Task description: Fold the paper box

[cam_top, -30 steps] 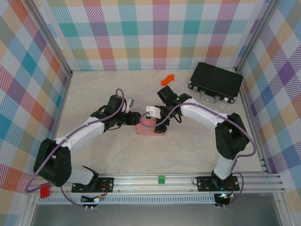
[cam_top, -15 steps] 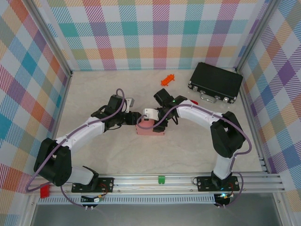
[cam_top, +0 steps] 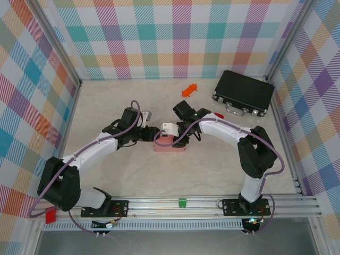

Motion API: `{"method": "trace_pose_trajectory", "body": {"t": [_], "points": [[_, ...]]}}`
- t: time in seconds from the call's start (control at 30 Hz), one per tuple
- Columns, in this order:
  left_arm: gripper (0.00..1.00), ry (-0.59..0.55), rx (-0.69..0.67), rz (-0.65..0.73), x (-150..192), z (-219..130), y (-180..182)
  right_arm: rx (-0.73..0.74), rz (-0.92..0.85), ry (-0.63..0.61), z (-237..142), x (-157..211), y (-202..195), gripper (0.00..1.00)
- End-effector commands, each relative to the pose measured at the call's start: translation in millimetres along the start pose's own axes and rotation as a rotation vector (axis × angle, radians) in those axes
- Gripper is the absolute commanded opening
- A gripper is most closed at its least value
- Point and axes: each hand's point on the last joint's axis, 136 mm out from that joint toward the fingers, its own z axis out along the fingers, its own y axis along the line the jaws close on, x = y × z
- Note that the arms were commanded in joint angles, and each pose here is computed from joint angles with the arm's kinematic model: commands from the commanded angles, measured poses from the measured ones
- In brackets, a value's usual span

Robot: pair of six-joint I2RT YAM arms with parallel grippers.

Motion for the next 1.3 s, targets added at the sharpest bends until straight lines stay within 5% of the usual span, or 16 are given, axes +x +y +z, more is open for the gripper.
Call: {"method": "trace_pose_trajectory", "body": {"t": [0.0,0.8,1.27], "points": [[0.54,0.017,0.003,-0.002,9,-3,0,-0.008,0.001,0.001,4,1,4,0.48],[0.36,0.047,0.048,-0.031,18,9,-3,0.004,0.034,0.034,11,5,-1,0.48],[0.57,-0.068,0.026,-0.015,-4,-17,-7,-0.002,0.031,0.038,12,6,1,0.48]]}}
